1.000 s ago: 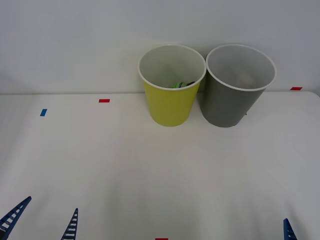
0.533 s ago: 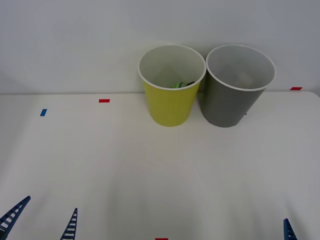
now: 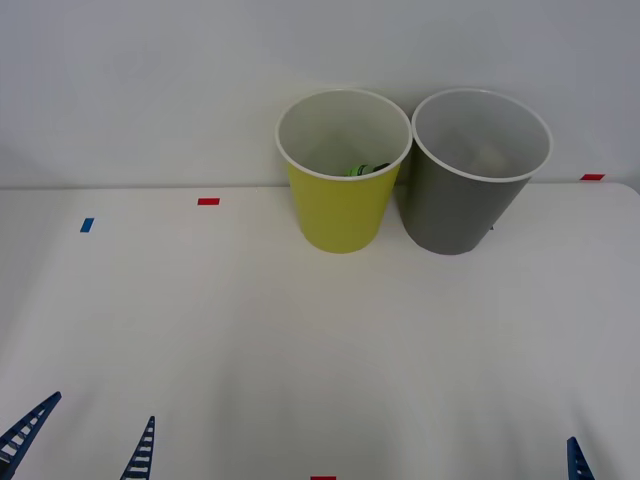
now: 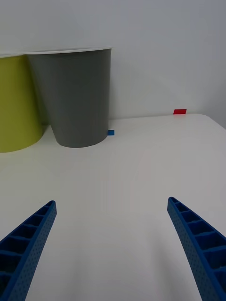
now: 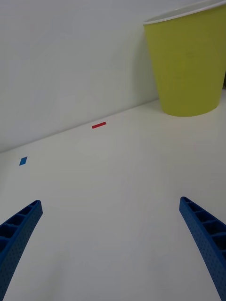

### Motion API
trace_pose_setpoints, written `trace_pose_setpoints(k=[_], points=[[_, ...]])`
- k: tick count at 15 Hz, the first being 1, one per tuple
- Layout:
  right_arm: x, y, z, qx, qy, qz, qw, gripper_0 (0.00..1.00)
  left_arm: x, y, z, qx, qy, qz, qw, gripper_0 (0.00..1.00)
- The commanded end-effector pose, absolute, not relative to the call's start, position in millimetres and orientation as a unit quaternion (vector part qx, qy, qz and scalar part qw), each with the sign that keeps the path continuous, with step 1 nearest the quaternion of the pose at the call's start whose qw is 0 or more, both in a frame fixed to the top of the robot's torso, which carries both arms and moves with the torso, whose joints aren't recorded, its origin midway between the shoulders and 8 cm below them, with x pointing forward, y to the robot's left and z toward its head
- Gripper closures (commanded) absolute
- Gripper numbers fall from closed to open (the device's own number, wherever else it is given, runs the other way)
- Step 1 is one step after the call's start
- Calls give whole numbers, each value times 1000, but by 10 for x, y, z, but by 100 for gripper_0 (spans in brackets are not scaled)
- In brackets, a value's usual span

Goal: Put cans in the gray bin and PET bottles in the light green bin.

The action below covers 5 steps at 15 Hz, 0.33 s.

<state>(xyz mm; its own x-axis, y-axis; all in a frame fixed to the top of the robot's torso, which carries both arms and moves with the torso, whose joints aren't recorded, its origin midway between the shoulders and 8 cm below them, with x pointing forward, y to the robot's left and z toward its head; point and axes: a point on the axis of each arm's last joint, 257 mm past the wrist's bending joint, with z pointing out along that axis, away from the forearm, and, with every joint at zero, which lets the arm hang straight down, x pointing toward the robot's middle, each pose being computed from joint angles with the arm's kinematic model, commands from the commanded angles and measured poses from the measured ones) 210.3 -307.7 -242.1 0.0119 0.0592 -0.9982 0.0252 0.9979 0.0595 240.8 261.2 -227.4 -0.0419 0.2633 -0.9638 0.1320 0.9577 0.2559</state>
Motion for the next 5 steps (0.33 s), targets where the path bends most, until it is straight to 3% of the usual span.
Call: trace_pose_setpoints(k=[1,5], points=[[2103,-3077,-2421,30,703,12,711,20,2409,2612,-2274,137,720,48,678,0],[2103,-3077,-2421,30,703,12,711,20,2409,2612,-2274,137,720,48,678,0]])
